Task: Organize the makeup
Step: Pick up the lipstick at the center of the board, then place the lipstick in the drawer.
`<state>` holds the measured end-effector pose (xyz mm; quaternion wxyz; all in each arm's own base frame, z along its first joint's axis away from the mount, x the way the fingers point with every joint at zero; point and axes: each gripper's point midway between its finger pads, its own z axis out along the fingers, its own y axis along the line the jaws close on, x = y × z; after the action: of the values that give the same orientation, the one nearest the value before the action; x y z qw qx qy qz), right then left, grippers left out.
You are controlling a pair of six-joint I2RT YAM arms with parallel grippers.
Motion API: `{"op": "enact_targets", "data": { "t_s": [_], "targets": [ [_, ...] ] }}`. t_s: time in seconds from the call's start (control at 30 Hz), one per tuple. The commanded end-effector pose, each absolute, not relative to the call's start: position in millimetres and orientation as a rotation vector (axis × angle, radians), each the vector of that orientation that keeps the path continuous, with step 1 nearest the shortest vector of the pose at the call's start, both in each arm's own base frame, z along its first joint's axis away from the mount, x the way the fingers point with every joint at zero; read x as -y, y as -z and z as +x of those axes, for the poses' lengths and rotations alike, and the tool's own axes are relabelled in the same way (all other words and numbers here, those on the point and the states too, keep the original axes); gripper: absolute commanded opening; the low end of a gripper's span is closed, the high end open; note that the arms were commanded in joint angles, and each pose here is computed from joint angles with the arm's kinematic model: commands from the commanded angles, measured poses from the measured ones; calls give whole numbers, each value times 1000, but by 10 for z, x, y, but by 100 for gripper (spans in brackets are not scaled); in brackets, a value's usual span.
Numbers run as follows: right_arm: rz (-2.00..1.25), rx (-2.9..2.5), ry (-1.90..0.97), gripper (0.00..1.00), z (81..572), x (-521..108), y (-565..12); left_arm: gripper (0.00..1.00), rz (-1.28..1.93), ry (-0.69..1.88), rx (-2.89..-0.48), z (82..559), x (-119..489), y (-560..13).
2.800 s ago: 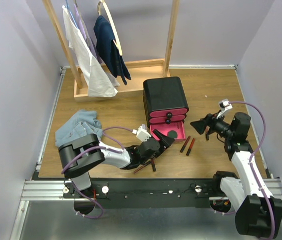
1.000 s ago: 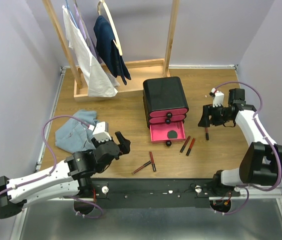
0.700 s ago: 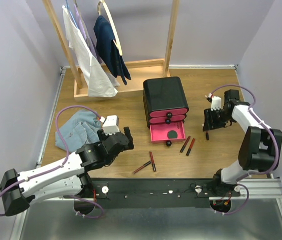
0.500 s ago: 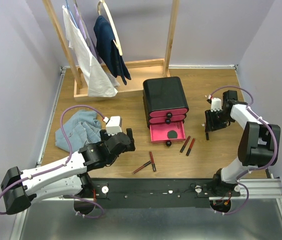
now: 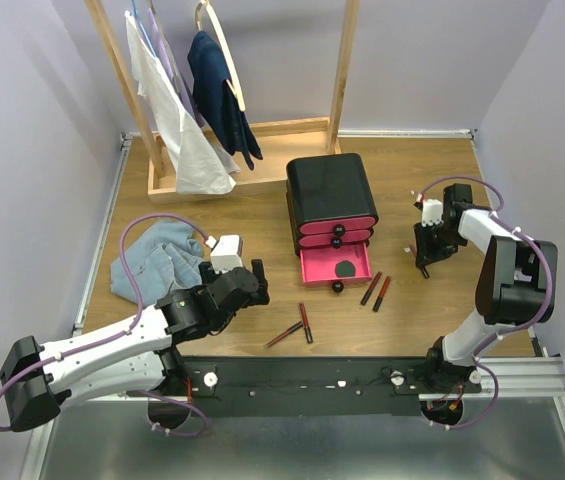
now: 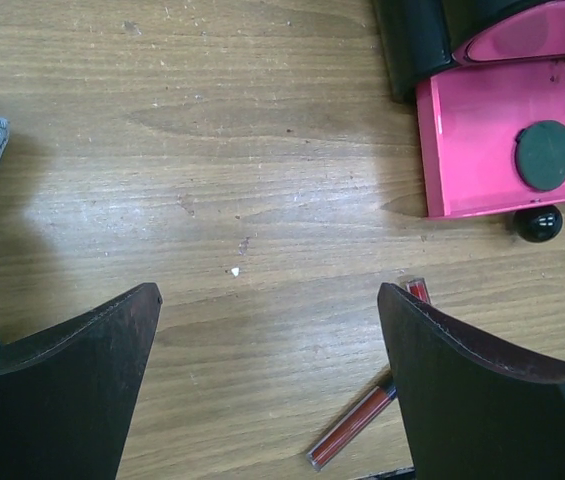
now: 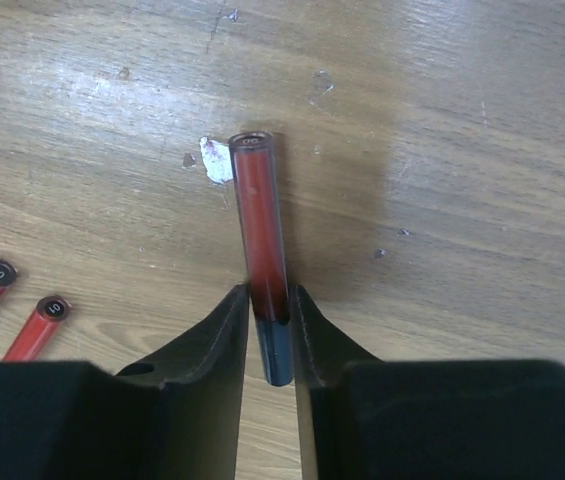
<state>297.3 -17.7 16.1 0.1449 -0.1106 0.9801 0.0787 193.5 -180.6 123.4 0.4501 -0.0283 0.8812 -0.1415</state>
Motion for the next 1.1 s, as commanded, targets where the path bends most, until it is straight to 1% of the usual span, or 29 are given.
{"op": "enact_targets", "data": {
  "t_s": [0.0,0.03,0.07,0.13,0.17,0.3,0.4,0.53,0.67,0.87,1.07],
  "targets": [
    [-347,-2890,-151,24,2819,285,78,99,-66,368,-2177,1936,1817,-1213],
    [-355,-2893,-138,21,2806,301,92,99,-60,371,-2181,1931,1826,-1204],
    [-359,-2890,-129,13,2810,312,88,99,-51,375,-2182,1928,1839,-1200],
    [-392,-2867,-117,7,2815,321,52,99,-38,388,-2196,1908,1869,-1177],
    [-405,-2854,-115,1,2827,321,20,99,-38,392,-2197,1907,1874,-1177],
    [-504,-2769,-145,1,2860,261,-228,99,-28,395,-2215,1886,1885,-1129],
    [-634,-2661,-213,1,2865,139,-540,99,-26,401,-2219,1881,1894,-1112],
    [-877,-2477,-372,1,2676,-146,-918,99,-27,404,-2225,1876,1899,-1091],
    [-1043,-2236,-501,1,2475,-459,-1297,99,-34,408,-2231,1874,1901,-1070],
    [-1239,-2043,-598,1,2144,-689,-1443,99,-38,414,-2232,1879,1910,-1055],
    [-1390,-1898,-617,1,1952,-811,-1480,99,-29,404,-2236,1906,1919,-1049]
  ]
}}
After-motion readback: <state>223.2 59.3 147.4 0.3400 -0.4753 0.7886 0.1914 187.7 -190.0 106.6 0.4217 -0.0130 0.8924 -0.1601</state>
